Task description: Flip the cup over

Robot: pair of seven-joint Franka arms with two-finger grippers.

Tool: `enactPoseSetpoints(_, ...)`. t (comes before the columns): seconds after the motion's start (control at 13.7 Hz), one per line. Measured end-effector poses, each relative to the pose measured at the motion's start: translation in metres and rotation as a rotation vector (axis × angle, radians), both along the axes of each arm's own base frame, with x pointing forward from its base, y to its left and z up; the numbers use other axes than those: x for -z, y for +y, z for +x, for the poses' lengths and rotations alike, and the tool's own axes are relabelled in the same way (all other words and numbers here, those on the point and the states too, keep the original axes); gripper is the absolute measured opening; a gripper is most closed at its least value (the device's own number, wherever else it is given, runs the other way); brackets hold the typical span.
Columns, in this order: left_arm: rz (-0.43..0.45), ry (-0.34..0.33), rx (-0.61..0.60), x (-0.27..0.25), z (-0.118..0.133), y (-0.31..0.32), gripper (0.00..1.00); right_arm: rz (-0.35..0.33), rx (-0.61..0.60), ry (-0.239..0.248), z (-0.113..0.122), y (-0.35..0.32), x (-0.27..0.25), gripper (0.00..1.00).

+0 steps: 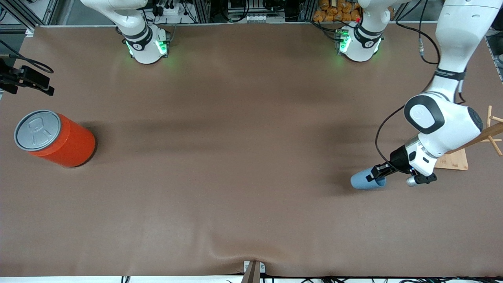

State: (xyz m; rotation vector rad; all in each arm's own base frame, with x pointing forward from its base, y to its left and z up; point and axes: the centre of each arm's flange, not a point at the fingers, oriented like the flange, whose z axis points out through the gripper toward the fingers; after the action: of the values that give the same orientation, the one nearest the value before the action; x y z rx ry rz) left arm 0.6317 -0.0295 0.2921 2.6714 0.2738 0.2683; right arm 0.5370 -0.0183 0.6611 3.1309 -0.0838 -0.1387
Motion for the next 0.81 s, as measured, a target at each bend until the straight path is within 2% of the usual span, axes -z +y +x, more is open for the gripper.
enactPoseSetpoints(0.15,0.120,0.036,0.037,-0.003,-0.001,-0.001,0.05,0.000,0.000,0.000,0.000,0.000,0.000,1.00)
enactPoseSetpoints(0.37,0.258,0.111,0.023,-0.010,-0.007,-0.011,0.05,0.000,0.000,0.000,0.000,0.000,0.000,1.00)
enactPoseSetpoints(0.51,0.288,0.141,-0.009,-0.011,-0.011,-0.018,0.05,0.000,-0.001,0.000,0.000,0.001,0.000,1.00)
enactPoseSetpoints(0.81,0.283,0.202,-0.069,0.004,-0.024,-0.041,0.05,0.000,-0.005,0.000,0.000,0.003,0.000,1.00)
